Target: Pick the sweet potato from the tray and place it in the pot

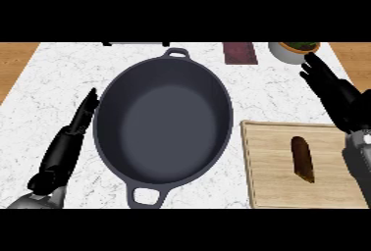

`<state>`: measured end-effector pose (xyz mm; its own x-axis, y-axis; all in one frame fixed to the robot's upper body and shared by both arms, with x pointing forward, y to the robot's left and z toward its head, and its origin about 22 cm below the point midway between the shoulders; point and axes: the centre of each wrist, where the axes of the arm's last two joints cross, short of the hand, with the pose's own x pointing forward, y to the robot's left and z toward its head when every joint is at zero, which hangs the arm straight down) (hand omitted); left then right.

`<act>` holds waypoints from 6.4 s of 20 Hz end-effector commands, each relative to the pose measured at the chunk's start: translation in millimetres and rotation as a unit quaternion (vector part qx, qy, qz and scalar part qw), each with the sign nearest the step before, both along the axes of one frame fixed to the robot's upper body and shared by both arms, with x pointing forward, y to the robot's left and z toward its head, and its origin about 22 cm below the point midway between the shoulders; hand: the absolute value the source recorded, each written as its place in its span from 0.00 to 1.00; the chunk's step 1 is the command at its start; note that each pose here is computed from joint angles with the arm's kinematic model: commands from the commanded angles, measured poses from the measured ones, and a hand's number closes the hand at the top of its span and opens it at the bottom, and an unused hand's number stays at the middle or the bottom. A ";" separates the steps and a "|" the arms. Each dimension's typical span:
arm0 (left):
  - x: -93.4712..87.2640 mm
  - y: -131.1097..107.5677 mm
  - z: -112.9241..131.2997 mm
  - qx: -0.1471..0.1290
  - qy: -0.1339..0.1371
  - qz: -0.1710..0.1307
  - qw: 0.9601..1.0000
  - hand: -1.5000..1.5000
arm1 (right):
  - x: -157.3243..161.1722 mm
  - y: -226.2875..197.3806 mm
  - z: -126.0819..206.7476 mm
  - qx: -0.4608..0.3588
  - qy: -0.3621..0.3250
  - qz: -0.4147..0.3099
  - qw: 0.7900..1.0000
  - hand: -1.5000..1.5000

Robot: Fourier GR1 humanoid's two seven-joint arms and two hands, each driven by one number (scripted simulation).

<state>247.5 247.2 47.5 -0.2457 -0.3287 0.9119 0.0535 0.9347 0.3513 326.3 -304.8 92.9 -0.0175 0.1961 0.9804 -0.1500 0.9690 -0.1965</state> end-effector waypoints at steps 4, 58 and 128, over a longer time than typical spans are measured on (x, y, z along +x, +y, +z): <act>-15.8 55.2 -26.1 0.019 0.085 0.143 0.986 0.50 | -41.0 -67.7 -13.5 -0.171 0.049 -0.251 0.952 1.00; -8.4 75.6 -33.3 0.005 0.168 0.176 0.970 0.50 | -12.0 85.2 -30.0 -0.637 0.419 -0.205 0.614 0.00; 11.6 73.9 -28.2 0.012 0.164 0.139 0.977 0.50 | -128.2 349.6 83.9 -0.418 -0.233 -0.077 0.875 1.00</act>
